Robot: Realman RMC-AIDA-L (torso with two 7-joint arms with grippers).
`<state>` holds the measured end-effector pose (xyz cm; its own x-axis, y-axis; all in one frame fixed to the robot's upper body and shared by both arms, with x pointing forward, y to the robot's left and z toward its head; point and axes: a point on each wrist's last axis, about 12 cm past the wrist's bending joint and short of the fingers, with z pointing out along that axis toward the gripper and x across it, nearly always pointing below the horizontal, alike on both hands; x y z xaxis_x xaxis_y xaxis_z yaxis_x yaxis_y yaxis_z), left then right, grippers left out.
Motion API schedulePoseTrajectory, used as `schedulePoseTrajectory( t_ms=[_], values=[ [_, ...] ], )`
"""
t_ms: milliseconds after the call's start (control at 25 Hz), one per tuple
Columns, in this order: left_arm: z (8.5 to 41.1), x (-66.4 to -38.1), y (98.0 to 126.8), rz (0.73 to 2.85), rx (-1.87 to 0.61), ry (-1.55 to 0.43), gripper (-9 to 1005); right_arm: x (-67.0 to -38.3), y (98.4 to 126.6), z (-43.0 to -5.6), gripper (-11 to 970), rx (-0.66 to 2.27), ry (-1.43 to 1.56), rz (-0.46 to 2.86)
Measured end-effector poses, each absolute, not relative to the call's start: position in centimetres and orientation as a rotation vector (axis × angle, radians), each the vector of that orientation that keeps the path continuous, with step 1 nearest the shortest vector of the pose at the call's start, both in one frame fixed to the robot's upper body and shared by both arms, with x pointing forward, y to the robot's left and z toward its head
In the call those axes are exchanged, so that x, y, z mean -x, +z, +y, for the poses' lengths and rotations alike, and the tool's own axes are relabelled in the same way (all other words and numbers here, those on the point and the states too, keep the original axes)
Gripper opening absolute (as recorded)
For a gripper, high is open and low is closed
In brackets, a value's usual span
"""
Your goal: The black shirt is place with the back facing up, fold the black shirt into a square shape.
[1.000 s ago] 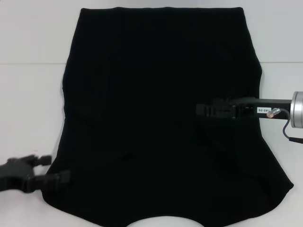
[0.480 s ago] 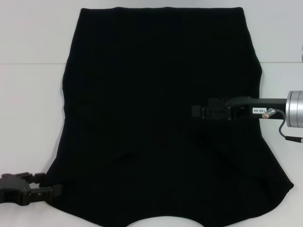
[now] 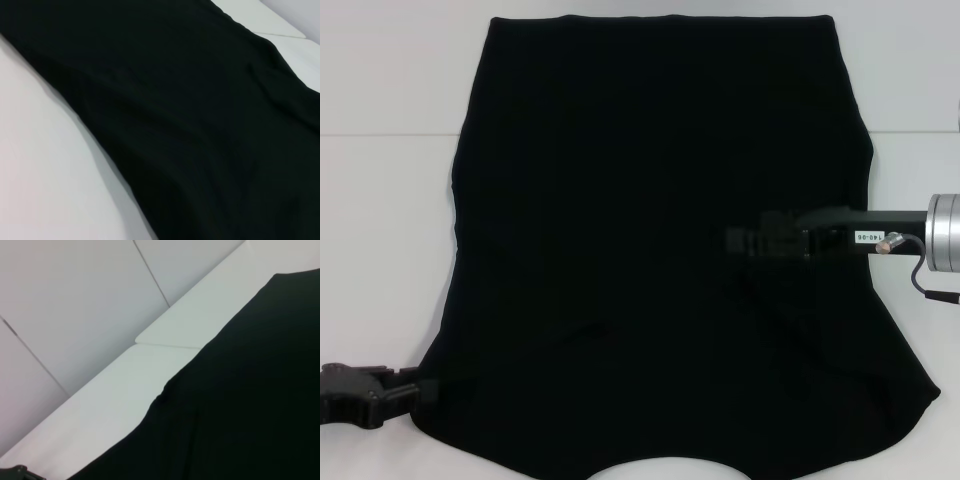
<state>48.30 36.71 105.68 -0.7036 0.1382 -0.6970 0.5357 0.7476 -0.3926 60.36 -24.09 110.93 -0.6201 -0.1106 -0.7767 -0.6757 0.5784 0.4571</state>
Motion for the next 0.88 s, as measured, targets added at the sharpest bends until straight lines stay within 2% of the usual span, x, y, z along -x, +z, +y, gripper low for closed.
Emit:
schedulePoseTrajectory(
  t_ms=[200, 440, 640, 880],
  values=[
    [36.6, -48.3, 105.7, 2.28, -0.51, -0.785, 372, -60.2, 110.8, -24.6, 944, 0.641, 0.994, 2.112],
    [36.6, -48.3, 105.7, 2.28, -0.512, -0.789, 155, -59.5, 110.8, -26.5, 944, 0.631, 0.996, 2.148],
    [36.6, -48.3, 105.7, 2.28, -0.513, -0.794, 28, -58.5, 110.3, -29.1, 944, 0.581, 0.989, 2.285],
    [36.5, -48.1, 105.8, 2.28, -0.5, -0.813, 31, -56.9, 109.6, -32.8, 944, 0.447, 0.952, 2.453]
  ],
)
